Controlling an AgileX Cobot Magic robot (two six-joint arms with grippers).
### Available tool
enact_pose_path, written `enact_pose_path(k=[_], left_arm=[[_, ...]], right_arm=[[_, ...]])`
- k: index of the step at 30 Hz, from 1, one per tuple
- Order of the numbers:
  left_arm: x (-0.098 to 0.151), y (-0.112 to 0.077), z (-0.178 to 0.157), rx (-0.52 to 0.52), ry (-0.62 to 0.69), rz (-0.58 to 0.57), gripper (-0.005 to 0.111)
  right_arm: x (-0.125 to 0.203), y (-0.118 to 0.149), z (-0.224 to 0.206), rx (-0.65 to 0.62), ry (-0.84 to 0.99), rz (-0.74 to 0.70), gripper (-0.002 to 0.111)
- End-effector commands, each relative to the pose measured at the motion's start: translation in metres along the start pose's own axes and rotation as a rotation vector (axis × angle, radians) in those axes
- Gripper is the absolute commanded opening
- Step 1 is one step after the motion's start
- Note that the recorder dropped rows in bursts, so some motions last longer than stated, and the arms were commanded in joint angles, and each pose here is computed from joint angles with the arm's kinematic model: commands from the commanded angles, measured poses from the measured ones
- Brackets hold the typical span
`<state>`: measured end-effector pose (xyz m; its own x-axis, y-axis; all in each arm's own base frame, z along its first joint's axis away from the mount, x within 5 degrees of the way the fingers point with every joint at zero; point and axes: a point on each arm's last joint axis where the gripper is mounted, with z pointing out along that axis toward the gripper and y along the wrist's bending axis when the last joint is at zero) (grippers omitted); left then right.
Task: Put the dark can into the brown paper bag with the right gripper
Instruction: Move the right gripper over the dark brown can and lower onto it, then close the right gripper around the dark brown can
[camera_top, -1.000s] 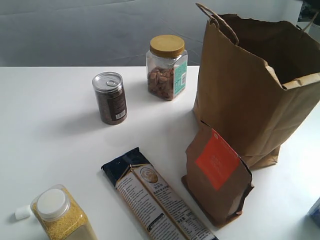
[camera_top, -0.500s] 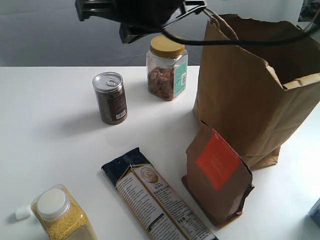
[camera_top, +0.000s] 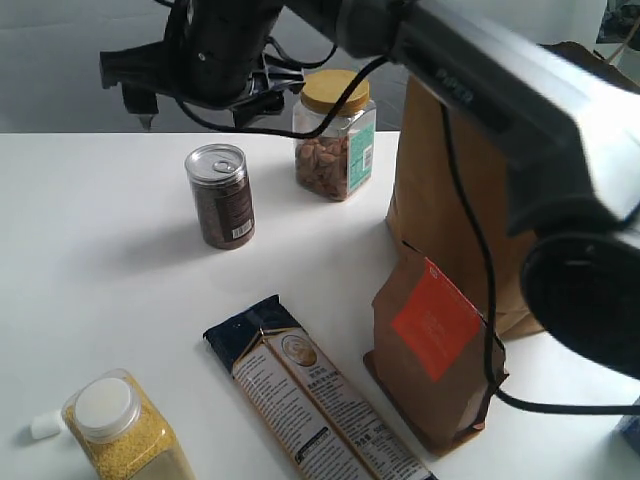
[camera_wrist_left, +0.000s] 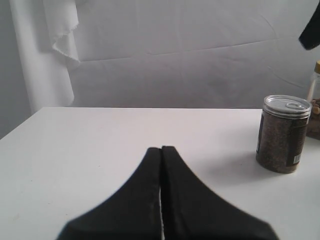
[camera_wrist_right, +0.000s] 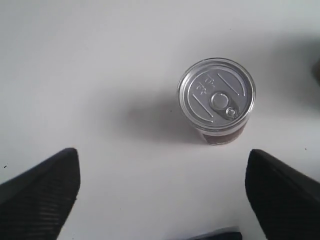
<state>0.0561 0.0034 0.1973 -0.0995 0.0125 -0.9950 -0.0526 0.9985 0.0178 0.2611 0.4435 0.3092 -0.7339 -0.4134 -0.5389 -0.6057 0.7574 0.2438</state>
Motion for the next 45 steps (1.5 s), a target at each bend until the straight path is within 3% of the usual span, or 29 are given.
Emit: enact_pose_path(k=[1,12,28,29,31,34,45], left_arm=[[0.001,0.0,0.0,0.006,-0.004,0.0,0.0],[0.001,0.0,0.0,0.006,-0.004,0.0,0.0],[0.001,0.0,0.0,0.005,0.002,0.0,0.0],[0.001,0.0,0.0,0.005,0.002,0.0,0.0],[0.001,0.0,0.0,0.005,0.002,0.0,0.0],[0.001,0.0,0.0,0.005,0.002,0.0,0.0],[0.001,0.0,0.0,0.005,0.002,0.0,0.0]], right_arm=[[-0.001,-0.017,0.035,0.025,0.032,0.042,0.087],[-0.004,-0.034,0.085,-0.004,-0.037,0.002,0.096],[0.006,-0.047,0.132,0.014,-0.072,-0.02,0.096],[0.007,-0.048,0.135,0.025,-0.072,-0.013,0.093],[0.006,-0.051,0.133,0.053,-0.077,0.035,0.071],[0.002,-0.05,0.123,0.06,-0.084,0.086,0.0],[-0.017,0.009,0.035,0.017,-0.259,-0.111,0.0]])
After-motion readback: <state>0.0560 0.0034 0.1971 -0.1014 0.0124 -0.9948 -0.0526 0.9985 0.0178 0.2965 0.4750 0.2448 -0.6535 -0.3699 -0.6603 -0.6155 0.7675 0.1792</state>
